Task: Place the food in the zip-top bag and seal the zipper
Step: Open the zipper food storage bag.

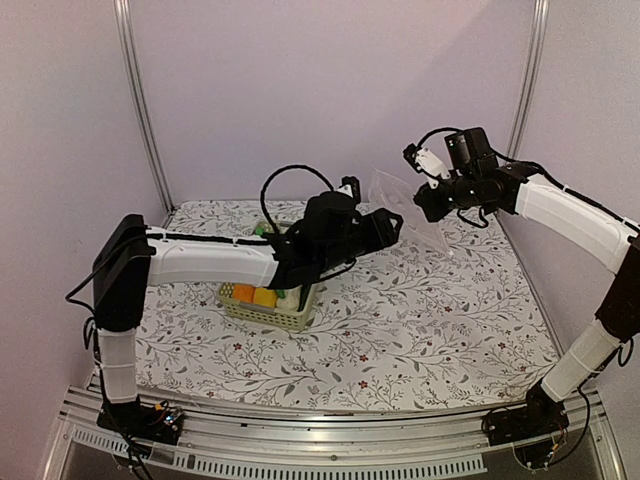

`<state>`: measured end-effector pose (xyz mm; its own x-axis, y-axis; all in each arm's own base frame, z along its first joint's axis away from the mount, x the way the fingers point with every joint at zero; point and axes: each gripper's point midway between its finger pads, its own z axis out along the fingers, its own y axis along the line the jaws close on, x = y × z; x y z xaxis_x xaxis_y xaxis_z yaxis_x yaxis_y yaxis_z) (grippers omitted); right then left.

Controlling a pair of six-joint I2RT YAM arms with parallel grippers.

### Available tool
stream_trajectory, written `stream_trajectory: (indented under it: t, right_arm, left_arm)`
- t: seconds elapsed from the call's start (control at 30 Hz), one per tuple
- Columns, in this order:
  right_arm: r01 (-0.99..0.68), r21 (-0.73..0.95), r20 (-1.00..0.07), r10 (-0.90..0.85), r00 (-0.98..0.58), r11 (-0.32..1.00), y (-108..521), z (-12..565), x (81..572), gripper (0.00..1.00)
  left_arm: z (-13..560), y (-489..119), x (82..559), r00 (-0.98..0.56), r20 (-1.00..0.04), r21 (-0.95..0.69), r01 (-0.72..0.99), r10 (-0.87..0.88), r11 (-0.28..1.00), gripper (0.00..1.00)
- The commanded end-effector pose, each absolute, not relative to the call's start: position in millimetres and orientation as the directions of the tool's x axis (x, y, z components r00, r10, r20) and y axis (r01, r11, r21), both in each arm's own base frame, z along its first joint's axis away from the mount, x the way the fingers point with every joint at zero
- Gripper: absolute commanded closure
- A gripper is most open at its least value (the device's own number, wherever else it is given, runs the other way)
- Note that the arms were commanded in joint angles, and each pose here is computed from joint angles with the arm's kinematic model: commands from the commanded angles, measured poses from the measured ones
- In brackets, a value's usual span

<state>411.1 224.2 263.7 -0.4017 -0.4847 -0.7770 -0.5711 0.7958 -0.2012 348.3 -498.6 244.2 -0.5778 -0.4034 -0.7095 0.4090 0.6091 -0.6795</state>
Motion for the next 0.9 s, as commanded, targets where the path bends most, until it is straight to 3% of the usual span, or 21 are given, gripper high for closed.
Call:
stream_trajectory:
  t: [0.0,0.13,0.33,0.5,0.7,0.87]
  right_arm:
    - [-0.577,-0.163,-0.775,-0.466,-0.427,0.800,228,253,411,1.00]
    - [-0.611,-0.132,-0.775,-0.465,-0.427,0.780,234,249,405,1.00]
    - [-0.548,-0.201,-0.766,-0.479,-0.429,0.812,218,252,412,1.00]
    - [-0.471,-0.223,-0.788,-0.442,-0.428,0.854,186,274,426,1.00]
    - [-0.454,-0.215,-0.795,-0.425,-0.433,0.865,168,278,425,1.00]
    - [-0.489,-0.188,-0.781,-0.432,-0.452,0.852,172,263,418,1.00]
  left_arm:
    - [241,-518,360,-0.571,-0.699,-0.693,0.392,-0.430,0.605,0.32]
    - [215,-525,376,-0.615,-0.654,-0.710,0.297,-0.441,0.639,0.35]
    - [177,-530,385,-0.681,-0.564,-0.745,0.177,-0.466,0.643,0.55]
    - [154,-526,378,-0.708,-0.536,-0.745,0.139,-0.460,0.653,0.63]
    - [153,-531,377,-0.712,-0.561,-0.731,0.184,-0.423,0.658,0.63]
    - [216,-561,375,-0.602,-0.732,-0.651,0.477,-0.319,0.591,0.47]
